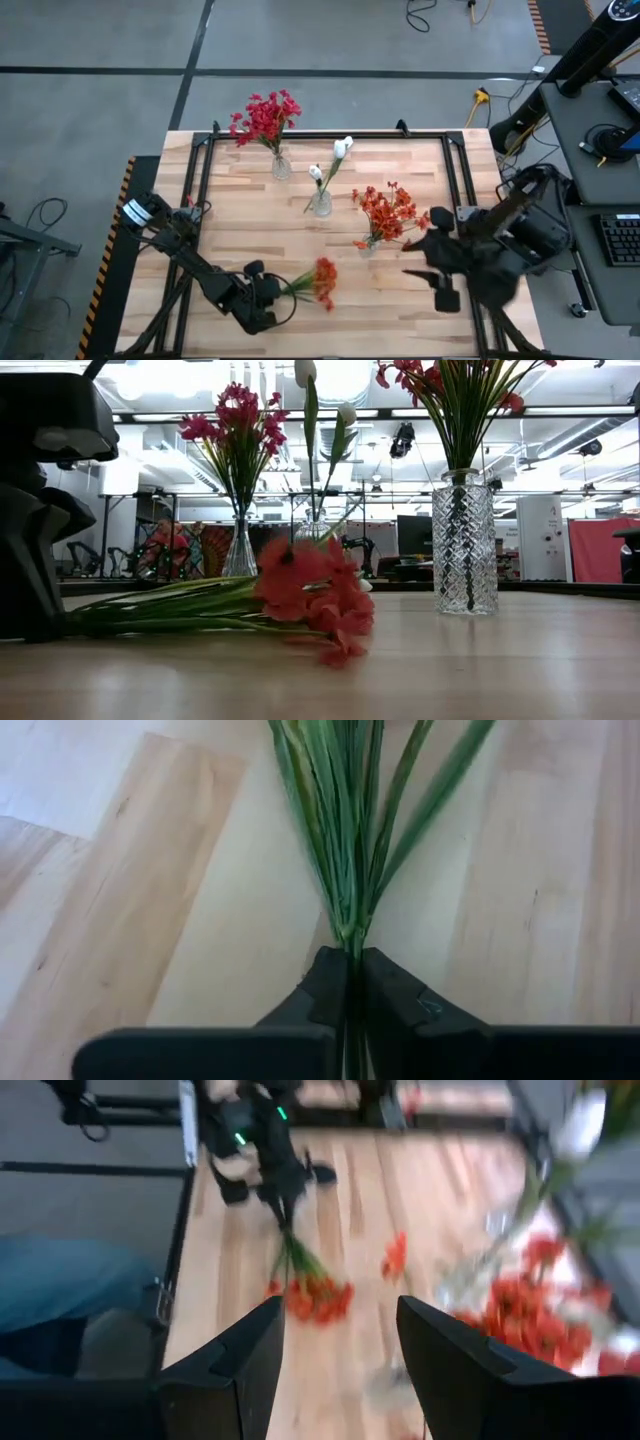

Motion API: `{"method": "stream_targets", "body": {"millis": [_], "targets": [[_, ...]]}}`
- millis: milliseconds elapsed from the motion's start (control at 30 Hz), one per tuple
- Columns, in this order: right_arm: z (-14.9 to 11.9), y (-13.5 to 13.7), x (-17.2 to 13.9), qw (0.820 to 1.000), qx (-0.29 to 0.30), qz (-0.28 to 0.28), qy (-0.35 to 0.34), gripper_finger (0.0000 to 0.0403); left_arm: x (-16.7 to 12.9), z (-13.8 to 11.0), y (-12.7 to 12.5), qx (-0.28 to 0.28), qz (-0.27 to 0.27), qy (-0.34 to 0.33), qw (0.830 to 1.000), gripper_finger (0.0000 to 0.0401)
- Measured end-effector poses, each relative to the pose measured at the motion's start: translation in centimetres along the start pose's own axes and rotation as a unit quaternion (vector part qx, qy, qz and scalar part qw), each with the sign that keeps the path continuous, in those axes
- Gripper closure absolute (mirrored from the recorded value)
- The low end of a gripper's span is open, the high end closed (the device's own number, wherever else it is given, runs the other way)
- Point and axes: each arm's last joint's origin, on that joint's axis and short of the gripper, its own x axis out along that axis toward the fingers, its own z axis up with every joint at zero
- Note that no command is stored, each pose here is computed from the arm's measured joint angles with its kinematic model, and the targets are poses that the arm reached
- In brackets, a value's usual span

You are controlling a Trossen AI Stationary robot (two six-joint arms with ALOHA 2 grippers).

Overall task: Sort flowers into vase by color
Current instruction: Put the orange sprig flower into the bottom right transparent glass vase

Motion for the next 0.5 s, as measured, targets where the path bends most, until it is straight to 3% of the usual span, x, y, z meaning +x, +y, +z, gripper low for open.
{"method": "stream_targets", "body": {"millis": [133, 300, 500], "targets": [[-0.1, 1.6, -1.0, 0.997, -0.057, 0.012, -0.050, 0.0216, -1.2, -0.1, 0.0, 0.000, 0.005, -0.029, 1.000, 0.0399], [-0.6, 3.5, -1.4, 0.990, -0.109, 0.027, -0.084, 0.0216, -4.8, 0.4, -0.5, 0.003, -0.007, -0.136, 0.991, 0.0400], [-2.2, 5.7, -0.2, 0.985, -0.140, 0.018, -0.101, 0.0216, -9.5, 1.0, -1.1, 0.039, -0.001, -0.293, 0.955, 0.0400]]}}
